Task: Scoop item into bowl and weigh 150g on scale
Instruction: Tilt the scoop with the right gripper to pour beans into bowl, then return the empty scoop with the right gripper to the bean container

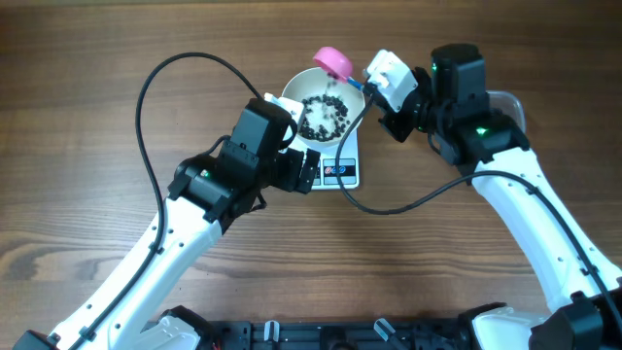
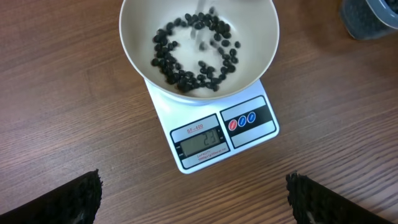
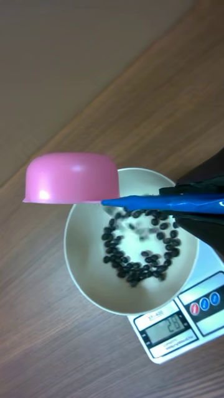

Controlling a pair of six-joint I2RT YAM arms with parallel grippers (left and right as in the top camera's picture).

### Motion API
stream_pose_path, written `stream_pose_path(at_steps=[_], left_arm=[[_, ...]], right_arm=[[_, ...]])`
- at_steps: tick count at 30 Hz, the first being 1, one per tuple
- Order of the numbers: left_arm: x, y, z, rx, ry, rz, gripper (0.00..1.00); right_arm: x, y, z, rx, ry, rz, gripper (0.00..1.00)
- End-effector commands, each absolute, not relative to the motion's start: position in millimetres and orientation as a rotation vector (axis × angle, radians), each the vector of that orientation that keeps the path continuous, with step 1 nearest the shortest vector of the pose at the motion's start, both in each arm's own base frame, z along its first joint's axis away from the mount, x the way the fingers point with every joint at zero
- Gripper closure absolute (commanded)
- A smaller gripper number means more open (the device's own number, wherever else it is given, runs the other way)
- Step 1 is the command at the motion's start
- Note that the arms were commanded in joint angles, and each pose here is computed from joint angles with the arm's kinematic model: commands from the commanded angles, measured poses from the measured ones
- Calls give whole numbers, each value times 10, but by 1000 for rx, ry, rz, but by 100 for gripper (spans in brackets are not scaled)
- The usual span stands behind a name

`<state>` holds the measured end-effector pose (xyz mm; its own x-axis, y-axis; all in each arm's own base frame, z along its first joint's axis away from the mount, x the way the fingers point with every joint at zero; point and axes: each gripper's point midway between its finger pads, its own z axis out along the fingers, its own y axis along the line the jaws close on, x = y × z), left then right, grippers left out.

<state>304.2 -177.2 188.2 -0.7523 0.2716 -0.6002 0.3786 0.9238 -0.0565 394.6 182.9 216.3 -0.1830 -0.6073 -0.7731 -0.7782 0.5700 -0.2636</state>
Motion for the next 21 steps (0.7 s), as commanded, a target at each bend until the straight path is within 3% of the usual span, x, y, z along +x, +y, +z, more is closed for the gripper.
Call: stream_pose_path(at_steps=[1, 6, 14, 21], left_arm=[[3068, -1799, 1916, 480, 2455, -238, 0], [3069, -1798, 1916, 480, 2455, -238, 0], [3069, -1798, 1918, 480, 2455, -238, 0], [3068, -1799, 1916, 480, 2455, -238, 0]], right_arm=[[3937, 1858, 2220, -1157, 1843, 206, 96], [3931, 1856, 2208, -1052, 1917, 274, 96], [4023, 1739, 2380, -598, 2069, 474, 96], [4212, 478, 2807, -214, 2031, 165, 96]])
